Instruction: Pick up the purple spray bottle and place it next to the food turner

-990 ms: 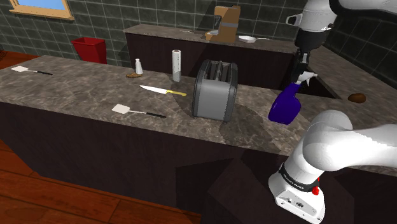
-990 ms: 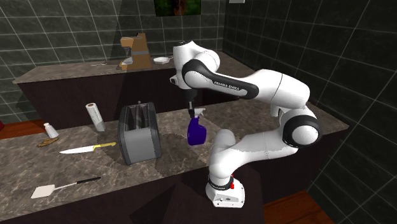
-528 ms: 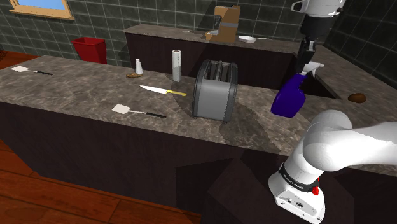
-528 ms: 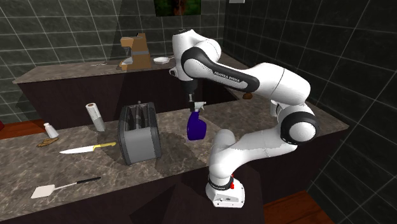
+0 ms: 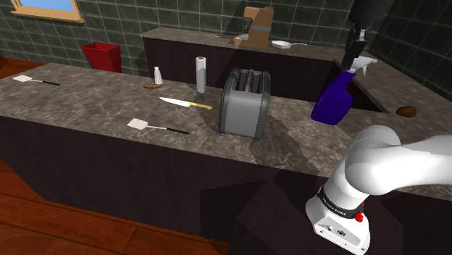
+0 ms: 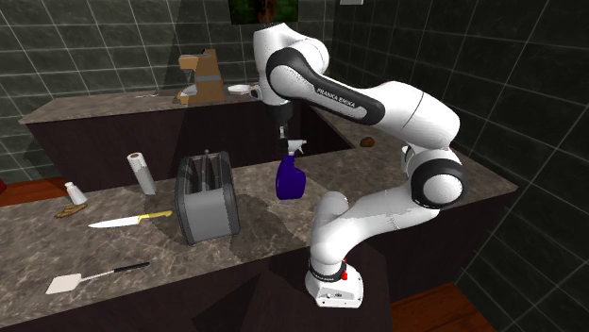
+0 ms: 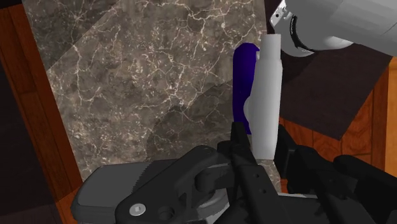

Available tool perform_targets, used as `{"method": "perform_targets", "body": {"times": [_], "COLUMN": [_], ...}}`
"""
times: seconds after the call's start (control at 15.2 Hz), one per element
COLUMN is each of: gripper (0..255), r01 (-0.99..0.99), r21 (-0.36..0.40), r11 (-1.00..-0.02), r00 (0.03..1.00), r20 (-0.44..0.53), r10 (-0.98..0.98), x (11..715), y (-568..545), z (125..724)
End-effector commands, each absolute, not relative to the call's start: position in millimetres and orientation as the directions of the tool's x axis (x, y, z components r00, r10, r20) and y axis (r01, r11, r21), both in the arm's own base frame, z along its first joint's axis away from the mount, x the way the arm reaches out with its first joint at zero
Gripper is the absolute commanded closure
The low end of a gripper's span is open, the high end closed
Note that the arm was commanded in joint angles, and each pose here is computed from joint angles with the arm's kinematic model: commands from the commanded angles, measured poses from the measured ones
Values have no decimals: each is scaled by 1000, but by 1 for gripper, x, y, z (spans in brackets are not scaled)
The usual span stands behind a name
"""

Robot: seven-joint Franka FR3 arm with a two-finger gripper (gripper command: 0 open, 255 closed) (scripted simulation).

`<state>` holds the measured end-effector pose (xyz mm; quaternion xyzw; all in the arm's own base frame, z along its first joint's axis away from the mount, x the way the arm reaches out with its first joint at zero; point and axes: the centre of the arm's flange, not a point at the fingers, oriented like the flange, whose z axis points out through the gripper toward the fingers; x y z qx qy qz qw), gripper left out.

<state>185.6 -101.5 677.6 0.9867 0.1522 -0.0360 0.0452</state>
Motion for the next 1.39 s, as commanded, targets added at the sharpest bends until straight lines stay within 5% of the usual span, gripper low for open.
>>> {"method": "perform_targets", "body": {"times": [0.0, 1.32], "gripper": [255, 255], "r01": [304, 304], "r21": [78, 78], "r11": [-950, -950], "r00": [951, 951], "r20": [-85, -85], "r10": [297, 297], "x": [185, 185], "y": [-102, -102], "z": [688, 794]}}
